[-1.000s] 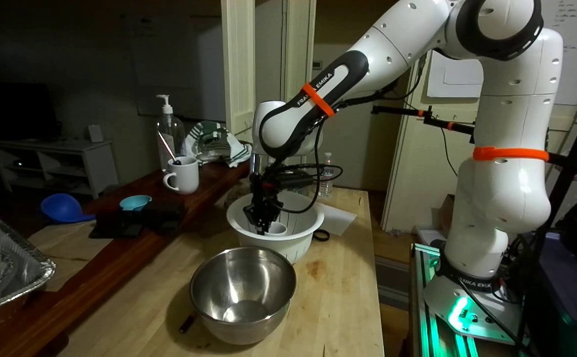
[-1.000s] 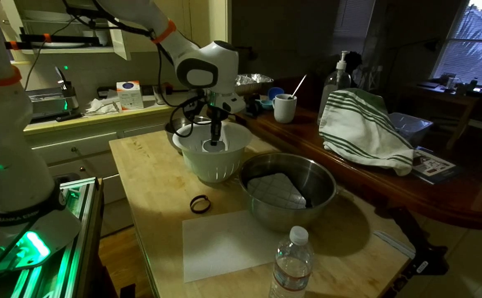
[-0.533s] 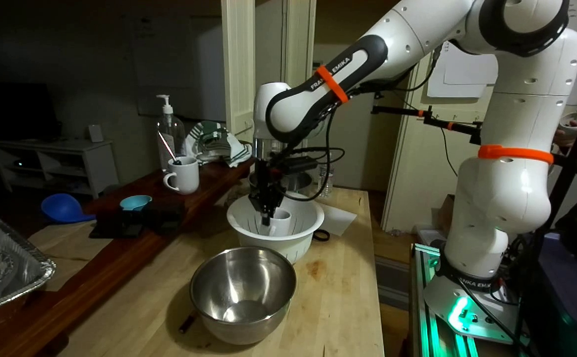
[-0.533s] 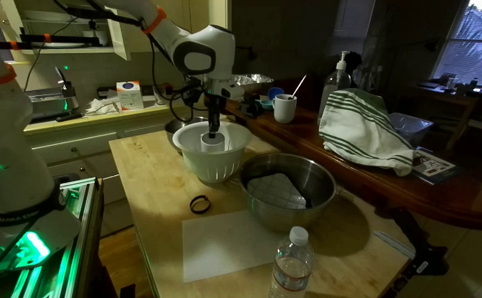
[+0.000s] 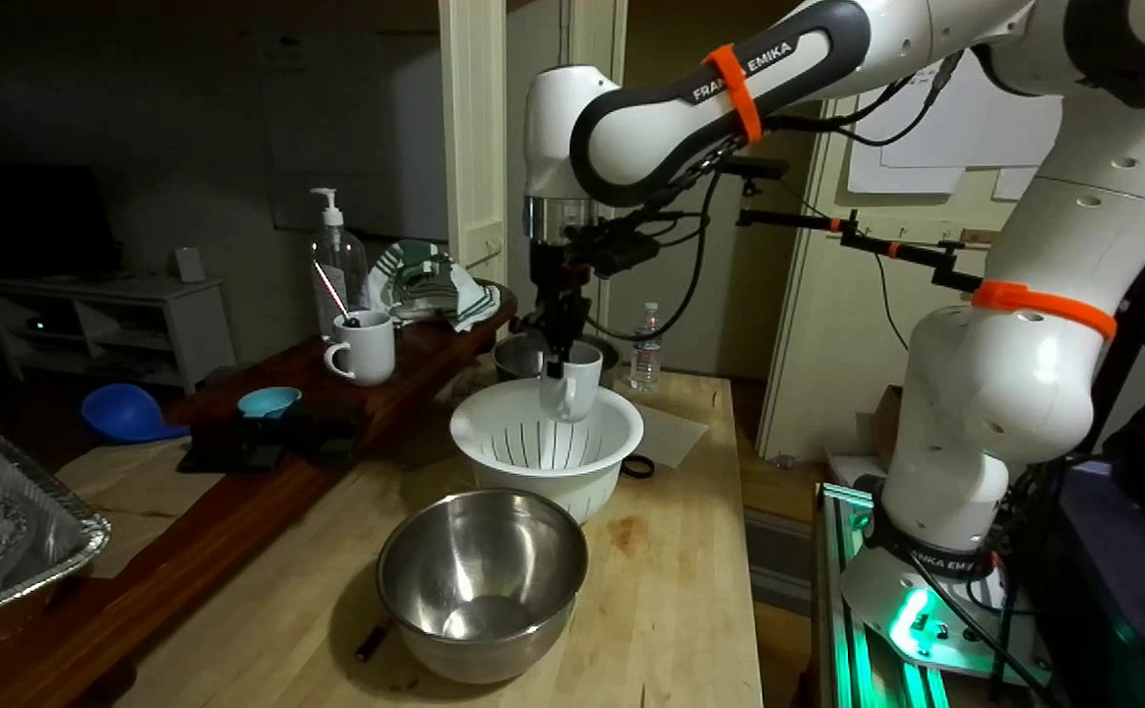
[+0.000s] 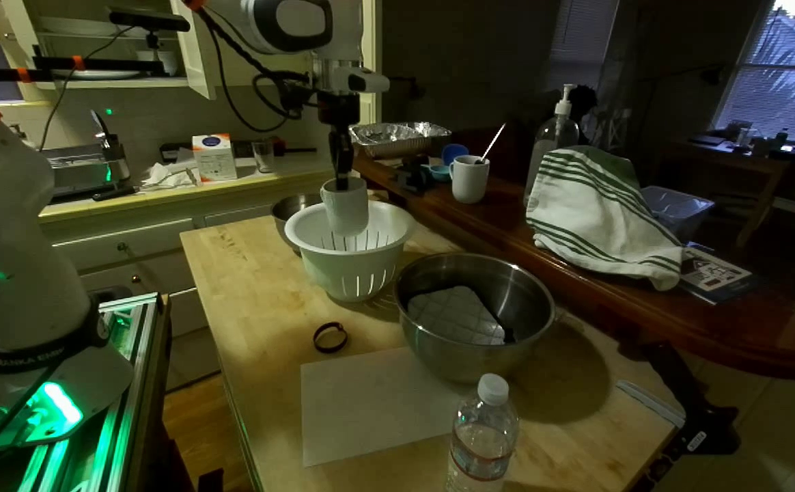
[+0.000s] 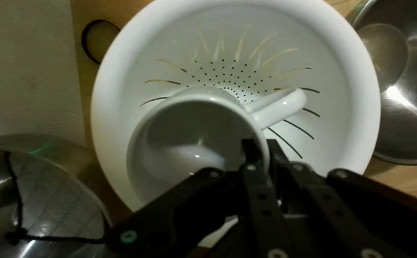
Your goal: Remove the bottle and the cup from the bowl and put them on the table
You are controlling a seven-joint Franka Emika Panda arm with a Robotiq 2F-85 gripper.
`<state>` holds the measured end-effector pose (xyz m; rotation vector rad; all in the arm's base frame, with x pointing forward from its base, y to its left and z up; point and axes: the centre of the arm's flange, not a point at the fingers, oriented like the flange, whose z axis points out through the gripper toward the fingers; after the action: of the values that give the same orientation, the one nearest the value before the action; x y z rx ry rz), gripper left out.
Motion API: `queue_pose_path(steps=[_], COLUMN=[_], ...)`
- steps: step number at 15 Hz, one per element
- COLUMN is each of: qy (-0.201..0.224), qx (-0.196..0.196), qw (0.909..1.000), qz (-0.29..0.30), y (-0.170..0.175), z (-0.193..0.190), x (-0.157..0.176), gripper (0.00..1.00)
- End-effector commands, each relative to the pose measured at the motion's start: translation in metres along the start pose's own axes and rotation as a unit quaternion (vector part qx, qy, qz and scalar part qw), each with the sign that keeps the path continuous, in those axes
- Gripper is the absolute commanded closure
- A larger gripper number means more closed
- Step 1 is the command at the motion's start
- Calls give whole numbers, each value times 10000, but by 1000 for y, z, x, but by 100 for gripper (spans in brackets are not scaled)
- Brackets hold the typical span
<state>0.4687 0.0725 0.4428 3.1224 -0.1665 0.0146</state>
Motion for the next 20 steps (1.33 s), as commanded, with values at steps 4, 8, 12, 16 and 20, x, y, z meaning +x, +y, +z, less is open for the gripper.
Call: queue_pose_path(steps=[4, 8, 12, 16, 20], qy=[819, 732, 453, 50, -231], qx=[-468, -119, 14, 65, 395], qw=[9873, 9790, 9849, 9929, 9949], qz=[1275, 1901, 1674, 1184, 898], y=[50, 112, 168, 199, 217], z=[-60, -46, -10, 31, 67], x=[-46, -61, -68, -79, -78], gripper=[97, 97, 97, 97, 97])
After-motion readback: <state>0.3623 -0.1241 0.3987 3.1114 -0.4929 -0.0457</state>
